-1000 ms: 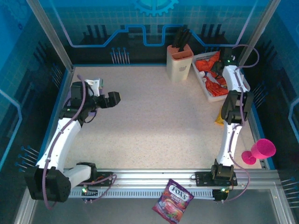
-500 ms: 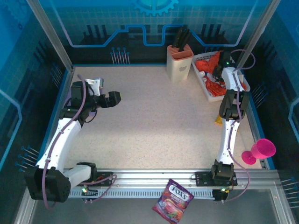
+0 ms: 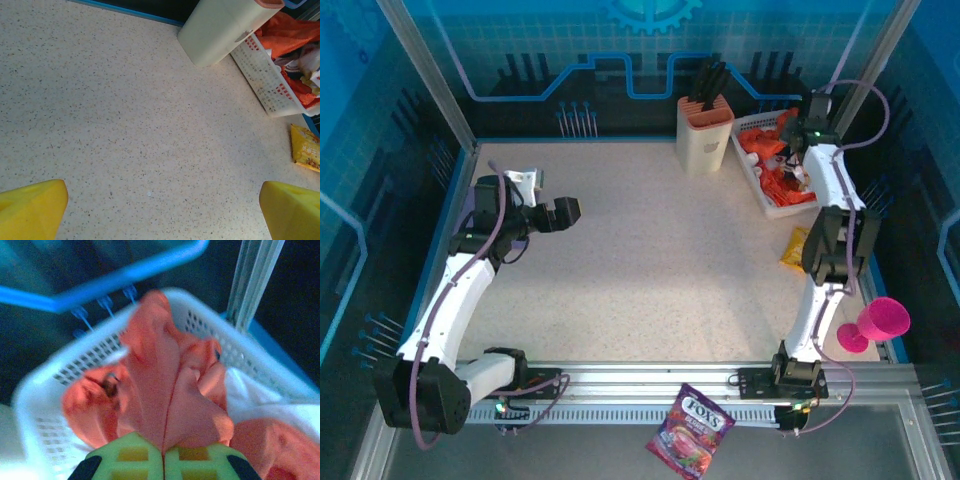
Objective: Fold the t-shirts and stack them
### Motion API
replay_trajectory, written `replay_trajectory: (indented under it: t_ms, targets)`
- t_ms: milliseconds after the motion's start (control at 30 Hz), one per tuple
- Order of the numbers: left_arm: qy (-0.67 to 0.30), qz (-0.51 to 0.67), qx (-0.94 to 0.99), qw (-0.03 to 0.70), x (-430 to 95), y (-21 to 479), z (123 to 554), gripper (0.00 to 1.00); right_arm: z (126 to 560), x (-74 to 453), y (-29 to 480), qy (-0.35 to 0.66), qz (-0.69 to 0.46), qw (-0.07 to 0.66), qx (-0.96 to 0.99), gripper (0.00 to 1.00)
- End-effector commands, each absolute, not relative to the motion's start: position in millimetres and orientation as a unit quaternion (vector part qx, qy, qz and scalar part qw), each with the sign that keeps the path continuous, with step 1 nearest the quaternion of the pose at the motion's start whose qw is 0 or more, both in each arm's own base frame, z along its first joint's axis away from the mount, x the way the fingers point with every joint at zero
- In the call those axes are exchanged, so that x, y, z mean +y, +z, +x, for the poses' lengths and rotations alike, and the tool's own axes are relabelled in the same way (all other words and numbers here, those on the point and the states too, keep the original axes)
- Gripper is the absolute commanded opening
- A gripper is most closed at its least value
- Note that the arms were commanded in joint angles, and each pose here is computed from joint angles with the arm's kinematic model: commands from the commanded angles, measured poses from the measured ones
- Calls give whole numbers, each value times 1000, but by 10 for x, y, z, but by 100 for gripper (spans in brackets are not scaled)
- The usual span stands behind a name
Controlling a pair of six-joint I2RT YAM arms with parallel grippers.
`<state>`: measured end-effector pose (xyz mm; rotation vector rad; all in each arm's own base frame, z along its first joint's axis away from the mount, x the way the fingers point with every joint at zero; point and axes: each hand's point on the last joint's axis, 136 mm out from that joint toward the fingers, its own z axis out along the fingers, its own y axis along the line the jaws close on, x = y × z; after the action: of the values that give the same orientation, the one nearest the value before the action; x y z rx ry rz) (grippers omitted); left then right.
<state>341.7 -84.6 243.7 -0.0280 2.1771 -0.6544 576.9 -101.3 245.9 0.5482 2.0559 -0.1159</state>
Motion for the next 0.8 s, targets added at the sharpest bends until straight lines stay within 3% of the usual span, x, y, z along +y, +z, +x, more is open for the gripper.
replay_trajectory:
  t_ms: [0,100,267,467,767]
  targets:
    - [-272,0,860,431,-915,2548,3393,99,5725,-954,2939,-38,226,560,796,0]
    - [-273,2,861,429,-931,2542,3396,99,5746,-861,2843,-43,206,555,805,6]
    - [-271,7,862,428,-941,2537,3376,99,5695,-826,2693,-44,198,519,830,3]
    - [-271,7,860,432,-940,2562,3374,99,5507,-657,2748,-9,189,528,828,0]
    - [-280,8,858,431,-980,2591,3363,99,4845,86,3333,-32,124,624,771,0]
